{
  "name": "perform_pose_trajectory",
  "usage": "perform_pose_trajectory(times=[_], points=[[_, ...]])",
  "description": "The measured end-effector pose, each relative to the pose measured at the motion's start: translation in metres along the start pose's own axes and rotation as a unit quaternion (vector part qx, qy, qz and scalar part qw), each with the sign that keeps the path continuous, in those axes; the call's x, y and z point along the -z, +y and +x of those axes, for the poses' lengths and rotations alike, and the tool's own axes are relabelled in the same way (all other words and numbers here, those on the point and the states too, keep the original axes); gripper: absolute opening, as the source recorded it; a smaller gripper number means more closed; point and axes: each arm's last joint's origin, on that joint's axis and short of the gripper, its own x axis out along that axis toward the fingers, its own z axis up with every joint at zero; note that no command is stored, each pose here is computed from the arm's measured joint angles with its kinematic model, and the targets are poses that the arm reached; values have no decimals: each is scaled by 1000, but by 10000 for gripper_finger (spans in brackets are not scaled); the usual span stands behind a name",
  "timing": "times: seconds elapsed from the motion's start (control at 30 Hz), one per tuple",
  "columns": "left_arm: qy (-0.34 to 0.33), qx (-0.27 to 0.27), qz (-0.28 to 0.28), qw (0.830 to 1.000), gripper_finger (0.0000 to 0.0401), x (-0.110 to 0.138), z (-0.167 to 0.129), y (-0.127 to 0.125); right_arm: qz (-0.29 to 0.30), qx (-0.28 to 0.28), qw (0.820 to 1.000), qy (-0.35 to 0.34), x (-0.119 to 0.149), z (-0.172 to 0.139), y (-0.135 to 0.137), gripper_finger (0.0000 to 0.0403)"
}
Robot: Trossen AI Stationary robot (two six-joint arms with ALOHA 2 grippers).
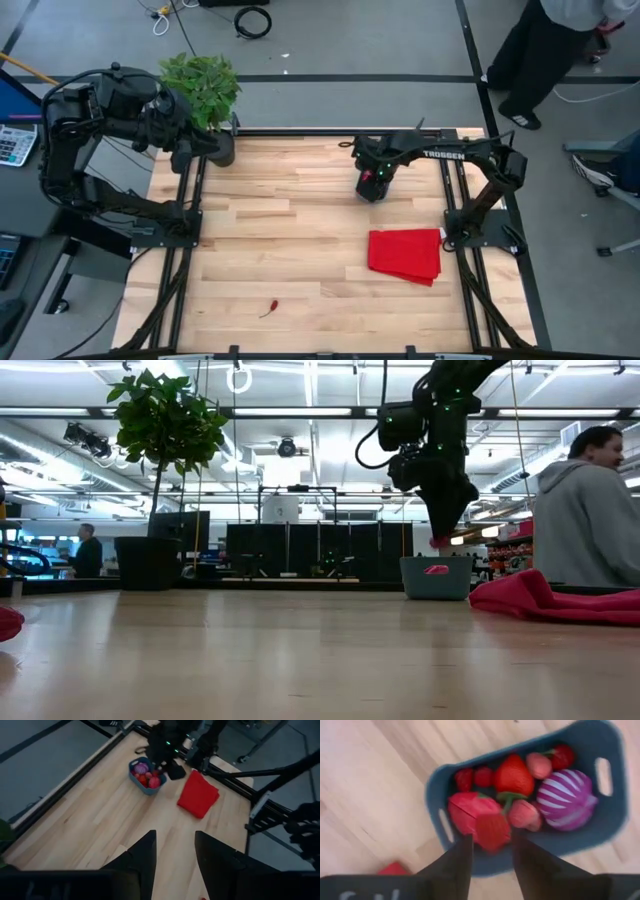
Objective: Pick and placing Produce into tupperware
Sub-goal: Put the strawberry into the bin, then put the berry into the bin
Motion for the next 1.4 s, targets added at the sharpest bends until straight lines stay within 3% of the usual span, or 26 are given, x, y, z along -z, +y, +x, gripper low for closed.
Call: perform_pose_trajectory(times=[0.17, 0.33, 0.5, 0.63, 0.73, 0.9, 1.13, 1.4], points=[[-2, -8, 0, 1000, 136, 0, 0, 1, 0, -2, 1000, -5, 2, 7, 2, 172], [-1, -7, -19, 1000, 134, 0, 0, 0, 56, -13, 998, -7, 1, 7, 1, 191], [31, 0, -10, 999, 141, 3, 6, -3, 91, -110, 990, -14, 3, -5, 16, 190], [78, 27, -29, 996, 144, 5, 23, -8, 58, -176, 982, -43, 7, -18, 40, 183], [128, 50, -37, 990, 140, 13, 41, -14, 23, -196, 978, -72, 13, -28, 59, 181], [252, 32, -53, 966, 129, 44, 90, -22, -14, -185, 977, -101, 28, -38, 81, 181], [378, 8, -81, 922, 117, 113, 159, -43, -11, -160, 980, -114, 40, -40, 99, 181], [377, 102, -122, 913, 123, 194, 215, -78, -4, -148, 982, -121, 43, -40, 103, 181]])
